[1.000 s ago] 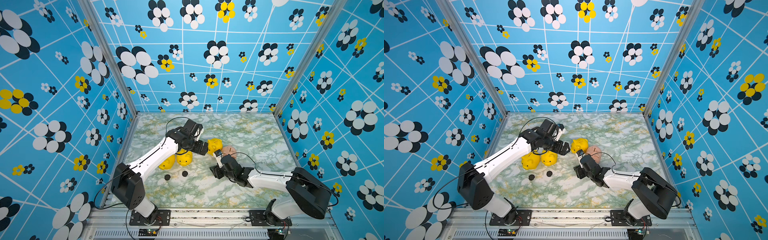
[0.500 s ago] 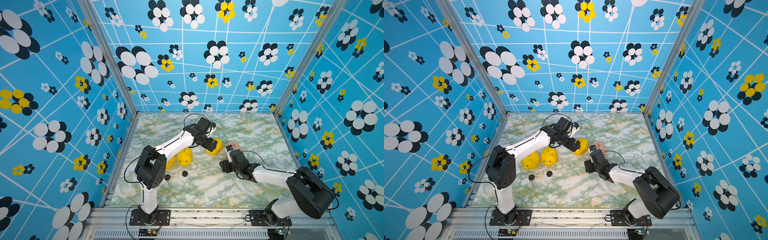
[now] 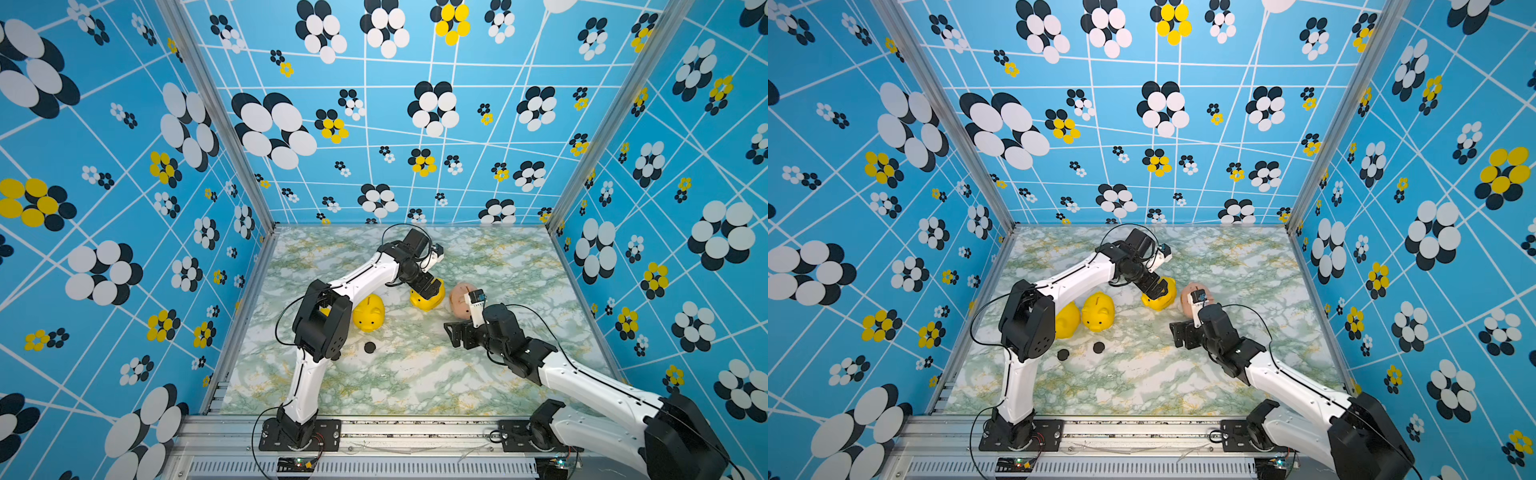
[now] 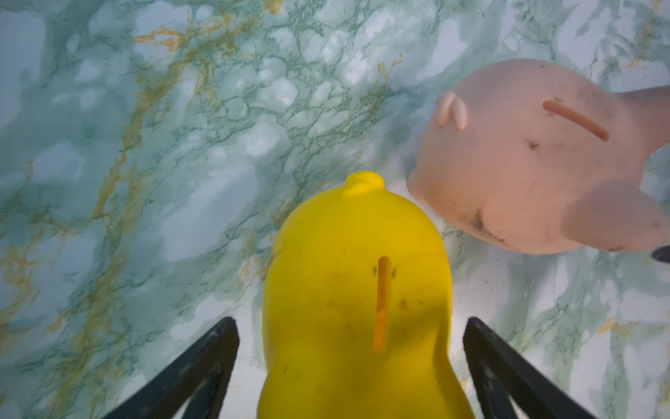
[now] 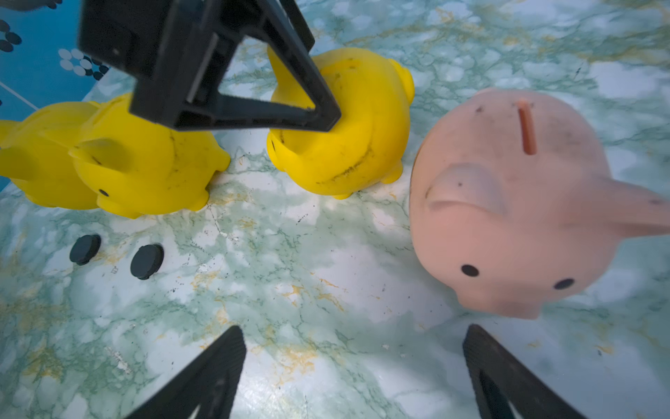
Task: Open piggy banks
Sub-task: Move the piggy bank to the center of the board.
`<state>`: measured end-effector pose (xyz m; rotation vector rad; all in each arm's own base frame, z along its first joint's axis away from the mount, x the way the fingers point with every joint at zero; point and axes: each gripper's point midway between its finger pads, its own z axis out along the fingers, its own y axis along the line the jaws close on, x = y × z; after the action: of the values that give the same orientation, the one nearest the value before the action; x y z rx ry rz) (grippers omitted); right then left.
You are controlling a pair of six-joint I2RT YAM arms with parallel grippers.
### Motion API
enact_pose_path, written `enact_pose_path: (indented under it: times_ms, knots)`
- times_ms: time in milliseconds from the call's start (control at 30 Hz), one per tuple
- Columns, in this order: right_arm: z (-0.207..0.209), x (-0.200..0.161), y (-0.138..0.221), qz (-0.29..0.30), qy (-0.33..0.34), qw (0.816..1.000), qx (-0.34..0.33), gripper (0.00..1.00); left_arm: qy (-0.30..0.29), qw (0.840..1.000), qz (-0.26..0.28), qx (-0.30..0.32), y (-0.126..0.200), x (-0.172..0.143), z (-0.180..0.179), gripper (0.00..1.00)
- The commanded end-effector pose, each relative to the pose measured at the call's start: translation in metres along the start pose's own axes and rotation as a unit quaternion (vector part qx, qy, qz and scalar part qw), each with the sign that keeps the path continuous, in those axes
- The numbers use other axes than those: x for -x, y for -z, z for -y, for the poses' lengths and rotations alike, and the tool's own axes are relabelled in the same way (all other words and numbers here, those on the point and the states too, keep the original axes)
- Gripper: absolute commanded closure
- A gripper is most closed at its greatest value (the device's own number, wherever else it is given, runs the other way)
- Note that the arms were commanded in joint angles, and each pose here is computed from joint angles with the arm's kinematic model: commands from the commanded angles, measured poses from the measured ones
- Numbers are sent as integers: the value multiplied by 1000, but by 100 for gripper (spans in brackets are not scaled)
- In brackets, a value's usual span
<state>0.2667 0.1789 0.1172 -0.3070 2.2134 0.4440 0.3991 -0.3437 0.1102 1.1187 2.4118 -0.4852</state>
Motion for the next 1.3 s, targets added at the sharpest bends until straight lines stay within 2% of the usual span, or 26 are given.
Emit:
enact_pose_path:
  times_ms: [0, 233, 533, 667, 833, 1033, 1167, 1267]
  knots:
    - [17, -6, 14, -15, -8, 999, -42, 0, -10, 1000, -19, -16, 3, -8, 7, 1]
    - [27, 16, 35, 13, -16, 997, -80, 0, -19, 999, -15, -24, 6, -14, 19, 5]
    - [29, 19, 40, -2, -9, 995, -94, 0, -29, 999, -22, -16, 4, -16, 26, 14]
    - [29, 23, 45, 3, -10, 996, -94, 0, -19, 1000, -23, -8, 15, -20, 30, 18]
    - [26, 30, 55, 22, -7, 996, -83, 0, 28, 999, -4, -43, 50, -30, 54, 23]
    - [18, 36, 65, 29, -1, 998, -61, 0, 71, 994, -18, -86, 79, -72, 103, 23]
    - [8, 33, 68, 15, 5, 999, -33, 0, 126, 983, -33, -133, 88, -107, 139, 23]
    - [-4, 27, 67, -3, 5, 1000, 4, 0, 203, 965, -30, -164, 86, -134, 154, 23]
